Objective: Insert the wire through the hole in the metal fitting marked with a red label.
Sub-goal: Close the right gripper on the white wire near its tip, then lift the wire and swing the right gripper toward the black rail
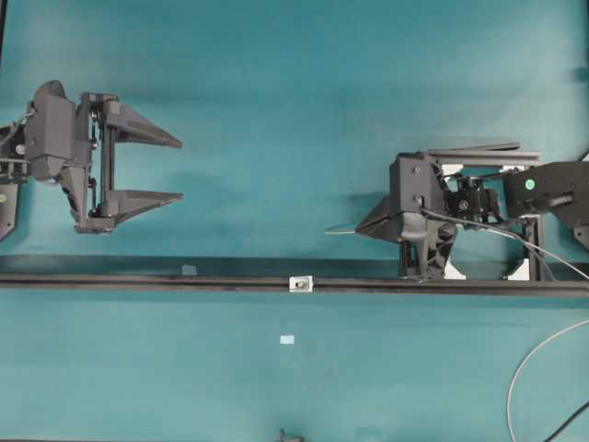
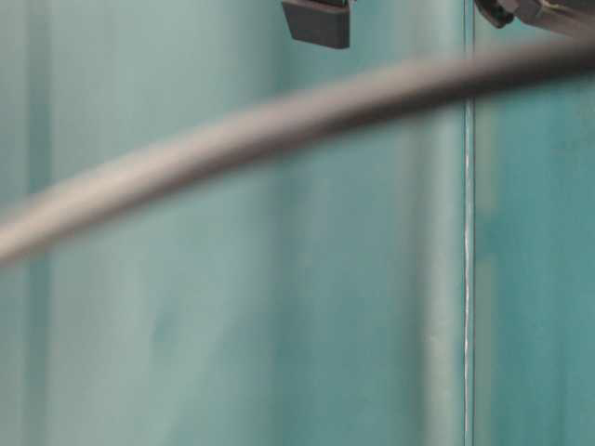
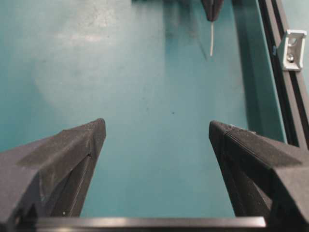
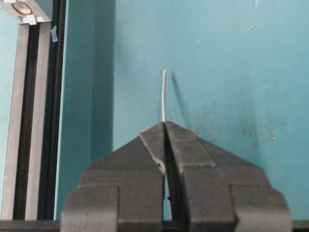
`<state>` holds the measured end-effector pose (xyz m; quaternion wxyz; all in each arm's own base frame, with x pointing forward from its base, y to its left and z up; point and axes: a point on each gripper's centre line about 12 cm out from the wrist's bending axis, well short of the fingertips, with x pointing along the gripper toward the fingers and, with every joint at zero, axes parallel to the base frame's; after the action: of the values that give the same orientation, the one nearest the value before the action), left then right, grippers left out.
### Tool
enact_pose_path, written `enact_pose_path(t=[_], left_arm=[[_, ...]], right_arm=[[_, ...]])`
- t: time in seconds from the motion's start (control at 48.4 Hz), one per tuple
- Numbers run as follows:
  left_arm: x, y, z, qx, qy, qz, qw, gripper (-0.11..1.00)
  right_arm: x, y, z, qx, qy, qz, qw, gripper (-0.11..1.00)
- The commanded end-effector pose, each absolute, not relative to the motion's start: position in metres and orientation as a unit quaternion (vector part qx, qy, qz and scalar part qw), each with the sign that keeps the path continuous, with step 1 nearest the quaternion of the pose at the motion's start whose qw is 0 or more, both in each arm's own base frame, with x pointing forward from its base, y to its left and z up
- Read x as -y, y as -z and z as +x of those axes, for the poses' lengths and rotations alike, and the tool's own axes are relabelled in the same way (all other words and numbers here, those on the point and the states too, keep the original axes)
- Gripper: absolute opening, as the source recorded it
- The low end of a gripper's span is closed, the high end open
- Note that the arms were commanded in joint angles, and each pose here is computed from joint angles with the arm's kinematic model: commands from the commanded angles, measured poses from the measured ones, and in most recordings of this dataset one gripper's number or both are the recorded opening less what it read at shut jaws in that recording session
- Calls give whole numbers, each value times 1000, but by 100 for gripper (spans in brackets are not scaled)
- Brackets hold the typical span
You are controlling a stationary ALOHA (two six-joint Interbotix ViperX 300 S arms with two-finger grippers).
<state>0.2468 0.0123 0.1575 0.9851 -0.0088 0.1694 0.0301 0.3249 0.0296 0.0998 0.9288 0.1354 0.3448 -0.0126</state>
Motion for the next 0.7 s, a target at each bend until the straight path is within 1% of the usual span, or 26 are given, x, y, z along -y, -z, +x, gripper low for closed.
enact_pose_path(t=[0.0,0.145,0.31,0.682], left_arm=[[-12,-162,249,-157,-30,-10,987,77],[-12,-164,249,-155,-30,-10,987,77],[-12,-167,250,-150,-29,-9,988,77],[-12,-179,250,-128,-30,-9,991,77]], right_arm=[[-31,-107,328,-330,8,135,934,-1],[-31,-111,328,-324,6,134,937,-1],[-30,-130,327,-305,1,130,943,-1],[-21,-171,311,-298,1,105,949,-1]])
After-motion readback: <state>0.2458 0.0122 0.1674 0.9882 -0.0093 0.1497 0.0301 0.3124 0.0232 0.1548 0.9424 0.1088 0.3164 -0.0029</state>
